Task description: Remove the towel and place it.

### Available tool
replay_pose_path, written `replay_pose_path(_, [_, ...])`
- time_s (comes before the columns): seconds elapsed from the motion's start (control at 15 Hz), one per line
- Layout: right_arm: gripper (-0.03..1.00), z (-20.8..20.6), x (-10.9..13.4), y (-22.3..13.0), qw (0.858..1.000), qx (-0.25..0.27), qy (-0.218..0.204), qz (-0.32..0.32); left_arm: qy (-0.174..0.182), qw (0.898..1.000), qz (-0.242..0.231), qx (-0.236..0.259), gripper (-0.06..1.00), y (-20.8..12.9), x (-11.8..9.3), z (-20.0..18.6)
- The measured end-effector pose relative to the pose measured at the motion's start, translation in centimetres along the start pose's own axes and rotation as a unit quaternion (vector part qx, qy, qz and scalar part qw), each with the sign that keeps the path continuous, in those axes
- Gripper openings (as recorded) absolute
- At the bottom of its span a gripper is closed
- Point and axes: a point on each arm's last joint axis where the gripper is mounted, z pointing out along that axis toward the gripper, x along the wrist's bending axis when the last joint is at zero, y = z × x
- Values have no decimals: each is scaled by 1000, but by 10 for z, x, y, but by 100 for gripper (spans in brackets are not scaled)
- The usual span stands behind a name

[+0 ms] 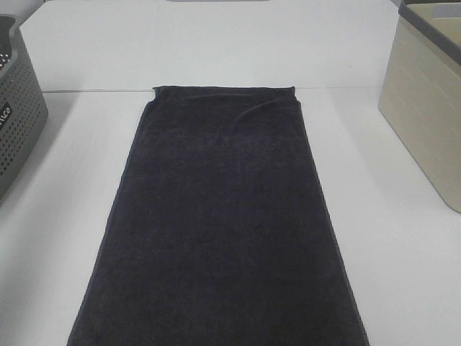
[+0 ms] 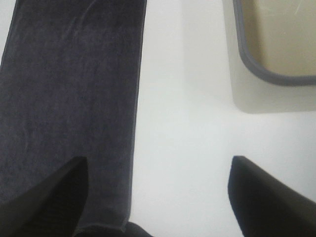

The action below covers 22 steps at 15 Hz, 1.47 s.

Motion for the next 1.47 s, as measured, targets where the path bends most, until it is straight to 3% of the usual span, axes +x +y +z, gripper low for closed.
replay_pose_path(0.13, [77, -10, -1, -40, 1000, -11, 1, 0, 1, 999, -1, -33, 68, -40, 3, -23])
replay_pose_path(0.33, [77, -15, -4, -87, 1000, -27, 2, -2, 29, 997, 8, -72, 68, -92, 12, -39])
replay_pose_path(0.6, [77, -12, -8, -145, 998, -56, 3, -16, 43, 994, 25, -98, 68, -163, 18, -27])
replay_pose_path(0.73, [77, -12, -9, -171, 994, -89, 0, -67, 46, 989, 44, -133, 68, -197, 19, -4])
replay_pose_path(1.0, [77, -7, -12, -202, 988, -133, -1, -74, 38, 975, 43, -213, 68, -210, 19, -14])
replay_pose_path(1.47, [77, 15, -20, -207, 986, -151, -28, -70, 4, 975, 80, -208, 68, -212, 11, -11])
